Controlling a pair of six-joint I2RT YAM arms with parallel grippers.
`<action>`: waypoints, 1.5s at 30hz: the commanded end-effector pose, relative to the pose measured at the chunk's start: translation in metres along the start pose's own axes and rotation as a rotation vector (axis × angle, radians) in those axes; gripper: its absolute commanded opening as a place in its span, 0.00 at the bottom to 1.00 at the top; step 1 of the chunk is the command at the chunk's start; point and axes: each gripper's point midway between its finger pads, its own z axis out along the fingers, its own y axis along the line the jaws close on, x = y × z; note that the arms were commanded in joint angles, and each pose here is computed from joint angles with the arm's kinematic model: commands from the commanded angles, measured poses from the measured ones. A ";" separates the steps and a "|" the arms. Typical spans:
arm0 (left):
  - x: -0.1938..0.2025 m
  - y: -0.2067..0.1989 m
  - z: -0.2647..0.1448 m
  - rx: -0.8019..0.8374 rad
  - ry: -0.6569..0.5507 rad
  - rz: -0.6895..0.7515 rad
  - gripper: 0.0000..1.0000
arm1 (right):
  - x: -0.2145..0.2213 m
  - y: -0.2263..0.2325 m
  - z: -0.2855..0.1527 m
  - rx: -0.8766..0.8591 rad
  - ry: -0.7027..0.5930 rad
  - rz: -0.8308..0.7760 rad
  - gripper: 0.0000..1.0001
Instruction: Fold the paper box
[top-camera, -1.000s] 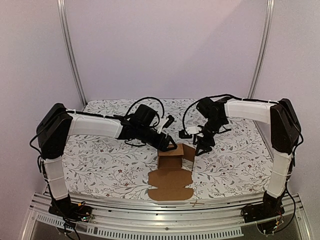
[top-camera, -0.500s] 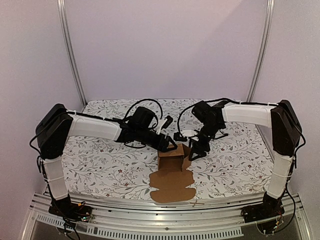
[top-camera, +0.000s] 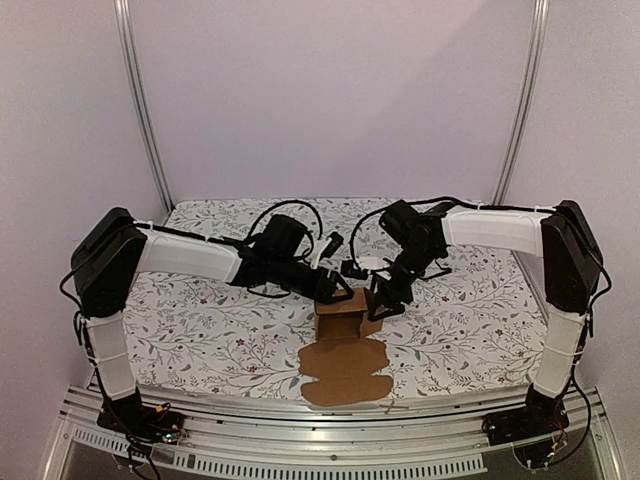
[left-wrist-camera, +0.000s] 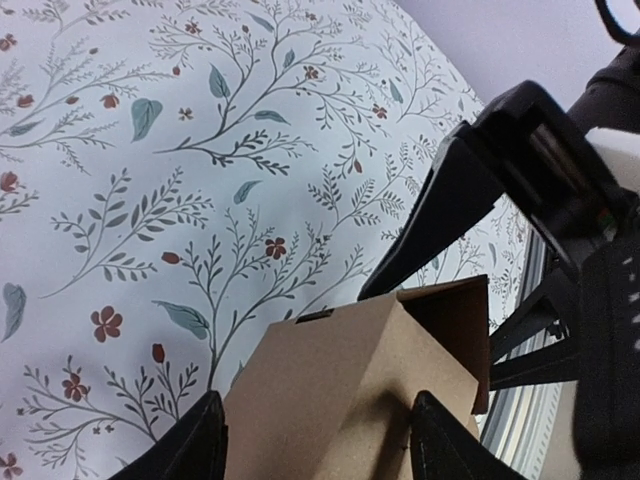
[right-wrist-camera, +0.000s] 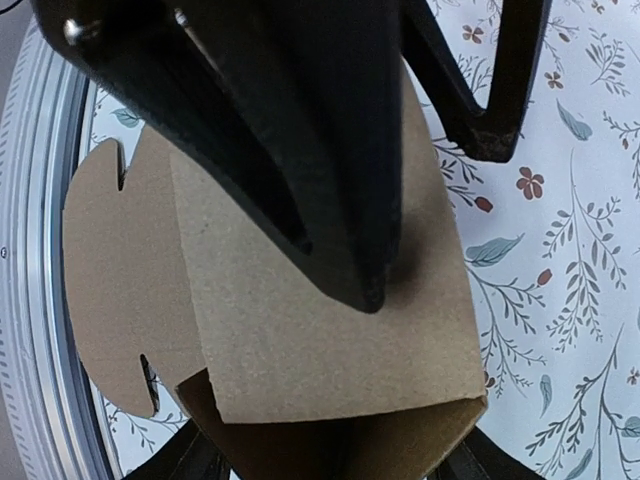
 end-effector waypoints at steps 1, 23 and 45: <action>-0.001 0.005 -0.005 0.001 -0.005 -0.027 0.62 | -0.001 0.002 0.008 0.040 -0.024 0.001 0.65; -0.006 -0.002 0.008 0.097 -0.033 -0.132 0.59 | -0.029 -0.028 0.003 0.321 -0.256 0.123 0.47; -0.001 0.032 0.008 0.114 -0.016 -0.224 0.53 | -0.048 -0.043 0.014 0.398 -0.290 -0.126 0.58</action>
